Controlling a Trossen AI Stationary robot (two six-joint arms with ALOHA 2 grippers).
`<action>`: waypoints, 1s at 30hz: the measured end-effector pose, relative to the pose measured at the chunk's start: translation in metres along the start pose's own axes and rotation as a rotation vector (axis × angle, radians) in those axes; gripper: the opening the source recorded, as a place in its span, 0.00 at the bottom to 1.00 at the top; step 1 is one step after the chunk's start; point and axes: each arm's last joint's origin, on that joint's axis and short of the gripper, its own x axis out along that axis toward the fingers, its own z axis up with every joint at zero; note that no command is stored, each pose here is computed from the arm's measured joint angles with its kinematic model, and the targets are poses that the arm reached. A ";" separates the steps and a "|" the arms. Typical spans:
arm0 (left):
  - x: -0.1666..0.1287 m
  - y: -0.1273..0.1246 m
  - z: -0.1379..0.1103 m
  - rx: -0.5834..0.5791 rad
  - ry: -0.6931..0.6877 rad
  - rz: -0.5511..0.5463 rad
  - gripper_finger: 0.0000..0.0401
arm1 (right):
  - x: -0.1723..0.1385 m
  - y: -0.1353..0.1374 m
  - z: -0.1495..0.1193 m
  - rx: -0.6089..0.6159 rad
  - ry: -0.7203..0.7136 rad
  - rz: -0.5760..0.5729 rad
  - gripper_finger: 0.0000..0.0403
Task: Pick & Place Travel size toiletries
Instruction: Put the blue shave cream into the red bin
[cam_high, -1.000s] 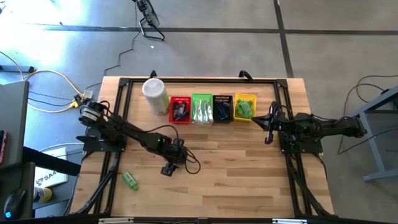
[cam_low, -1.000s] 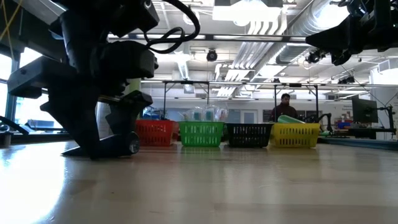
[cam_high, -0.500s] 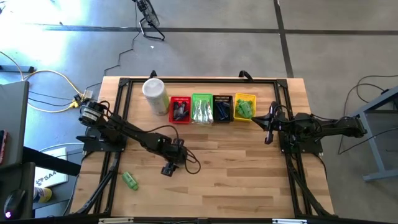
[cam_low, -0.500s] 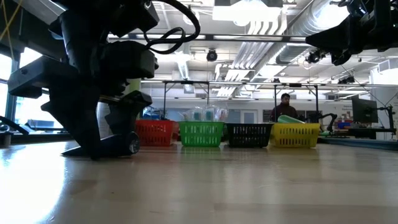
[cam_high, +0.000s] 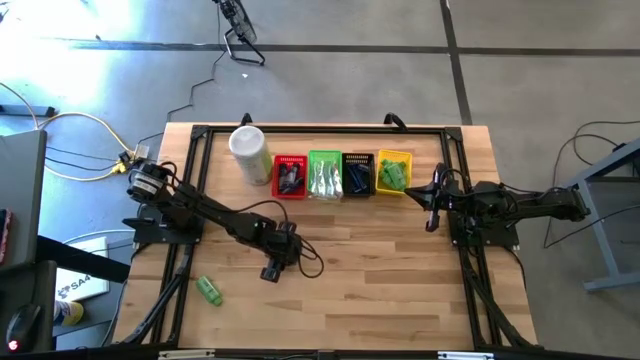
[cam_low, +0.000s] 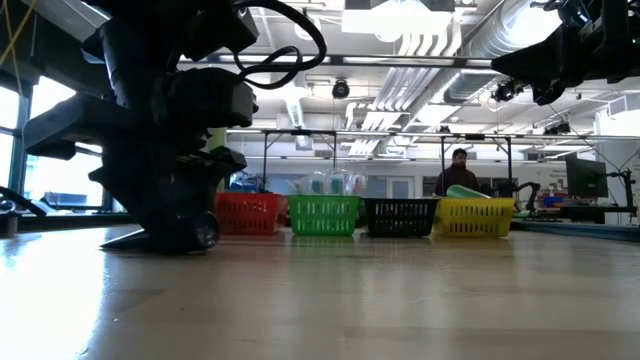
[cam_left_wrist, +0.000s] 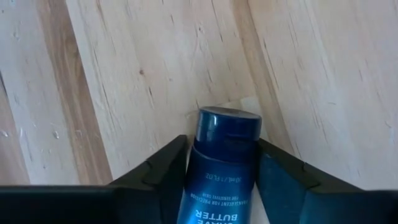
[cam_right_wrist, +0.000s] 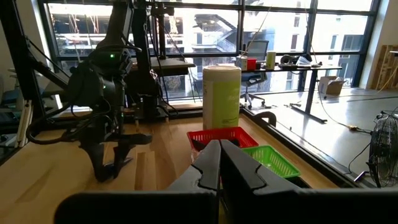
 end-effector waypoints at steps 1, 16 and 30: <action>0.000 0.000 0.000 0.000 0.000 0.000 0.41 | 0.000 0.000 0.000 0.000 0.000 0.000 0.01; 0.000 0.000 0.000 -0.023 0.002 -0.001 0.38 | 0.000 0.000 0.000 0.000 0.000 0.000 0.01; 0.000 0.000 0.000 -0.026 0.000 -0.004 0.38 | 0.000 0.000 0.000 0.000 0.000 0.000 0.01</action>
